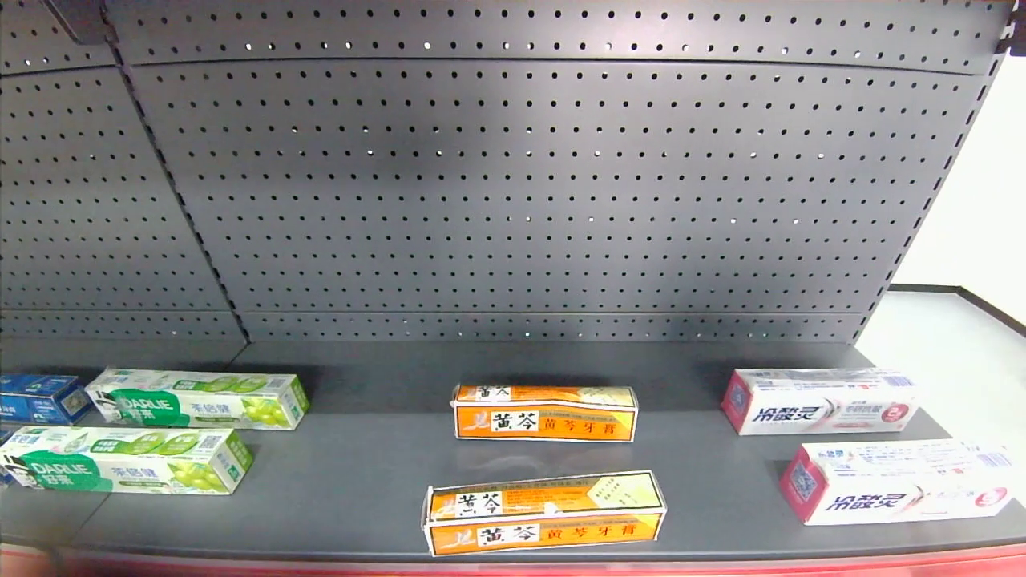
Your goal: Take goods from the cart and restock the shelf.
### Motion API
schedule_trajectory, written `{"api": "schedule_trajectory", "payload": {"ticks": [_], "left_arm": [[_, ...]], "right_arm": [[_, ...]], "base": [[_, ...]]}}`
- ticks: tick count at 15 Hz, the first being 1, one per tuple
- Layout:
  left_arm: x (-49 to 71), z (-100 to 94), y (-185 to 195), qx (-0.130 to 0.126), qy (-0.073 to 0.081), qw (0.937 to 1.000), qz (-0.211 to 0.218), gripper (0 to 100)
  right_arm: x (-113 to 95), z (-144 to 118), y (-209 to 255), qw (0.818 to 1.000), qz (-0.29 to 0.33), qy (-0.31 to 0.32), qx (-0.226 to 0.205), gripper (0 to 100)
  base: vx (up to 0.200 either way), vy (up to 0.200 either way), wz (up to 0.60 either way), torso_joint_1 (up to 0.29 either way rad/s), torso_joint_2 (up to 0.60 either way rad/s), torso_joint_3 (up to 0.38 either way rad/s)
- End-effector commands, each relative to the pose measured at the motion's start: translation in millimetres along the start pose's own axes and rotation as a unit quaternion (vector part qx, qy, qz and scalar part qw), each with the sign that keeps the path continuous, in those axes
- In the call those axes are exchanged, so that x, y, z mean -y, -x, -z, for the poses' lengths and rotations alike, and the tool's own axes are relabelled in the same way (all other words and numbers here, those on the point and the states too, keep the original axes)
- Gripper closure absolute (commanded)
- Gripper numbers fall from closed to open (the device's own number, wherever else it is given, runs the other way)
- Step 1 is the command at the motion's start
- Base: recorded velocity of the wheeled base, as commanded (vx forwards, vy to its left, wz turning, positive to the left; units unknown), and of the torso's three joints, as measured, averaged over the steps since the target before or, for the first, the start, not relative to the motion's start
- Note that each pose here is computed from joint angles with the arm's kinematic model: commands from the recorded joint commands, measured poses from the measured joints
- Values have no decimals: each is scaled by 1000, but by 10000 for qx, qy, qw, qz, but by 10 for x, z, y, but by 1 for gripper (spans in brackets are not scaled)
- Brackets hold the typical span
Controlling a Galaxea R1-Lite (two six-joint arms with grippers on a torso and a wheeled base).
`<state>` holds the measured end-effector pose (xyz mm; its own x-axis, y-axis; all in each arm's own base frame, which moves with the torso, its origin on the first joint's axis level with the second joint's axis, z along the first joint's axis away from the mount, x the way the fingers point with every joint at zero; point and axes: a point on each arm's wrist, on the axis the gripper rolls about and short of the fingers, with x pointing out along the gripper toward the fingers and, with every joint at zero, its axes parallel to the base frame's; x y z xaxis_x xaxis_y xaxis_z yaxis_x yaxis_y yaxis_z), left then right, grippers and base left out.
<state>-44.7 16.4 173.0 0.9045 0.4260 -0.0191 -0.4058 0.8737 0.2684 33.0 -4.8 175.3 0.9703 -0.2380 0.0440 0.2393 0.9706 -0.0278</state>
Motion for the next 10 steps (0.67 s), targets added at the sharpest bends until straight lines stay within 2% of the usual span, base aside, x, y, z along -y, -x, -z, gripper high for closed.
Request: {"api": "schedule_trajectory", "payload": {"ticks": [1, 2, 3, 4, 5, 6, 7, 9, 10], "left_arm": [[-4, 165, 129, 201, 180, 9991, -332, 0], [53, 263, 80, 37, 200, 9993, -319, 0], [74, 302, 62, 1, 276, 9991, -309, 0], [113, 362, 26, -59, 269, 9994, -224, 0], [117, 367, 23, -64, 273, 9994, -215, 0], [201, 456, -45, 35, 446, 9987, 250, 0], [233, 487, -72, 108, 494, 9978, 430, 0], [330, 603, -152, 338, 551, 9945, 827, 0], [362, 648, -178, 414, 562, 9932, 935, 0]], "right_arm": [[87, 336, 334, 9976, 687, 28, 62, 0], [90, 444, 404, 9959, 904, 65, -64, 0], [88, 551, 466, 9949, 993, 82, -127, 0], [84, 683, 523, 9956, 916, 88, -162, 0], [84, 690, 526, 9957, 908, 88, -162, 0], [76, 850, 536, 9971, 748, 11, -165, 0], [71, 850, 532, 9980, 620, -53, -105, 0], [38, 855, 529, 9998, -77, -133, -127, 0], [35, 861, 531, 9997, -154, -117, -149, 0]], "base": [[0, 0, 0, 0, 0, 0], [0, 0, 0, 0, 0, 0], [0, 0, 0, 0, 0, 0], [0, 0, 0, 0, 0, 0], [0, 0, 0, 0, 0, 0], [0, 0, 0, 0, 0, 0], [0, 0, 0, 0, 0, 0], [0, 0, 0, 0, 0, 0], [0, 0, 0, 0, 0, 0]]}}
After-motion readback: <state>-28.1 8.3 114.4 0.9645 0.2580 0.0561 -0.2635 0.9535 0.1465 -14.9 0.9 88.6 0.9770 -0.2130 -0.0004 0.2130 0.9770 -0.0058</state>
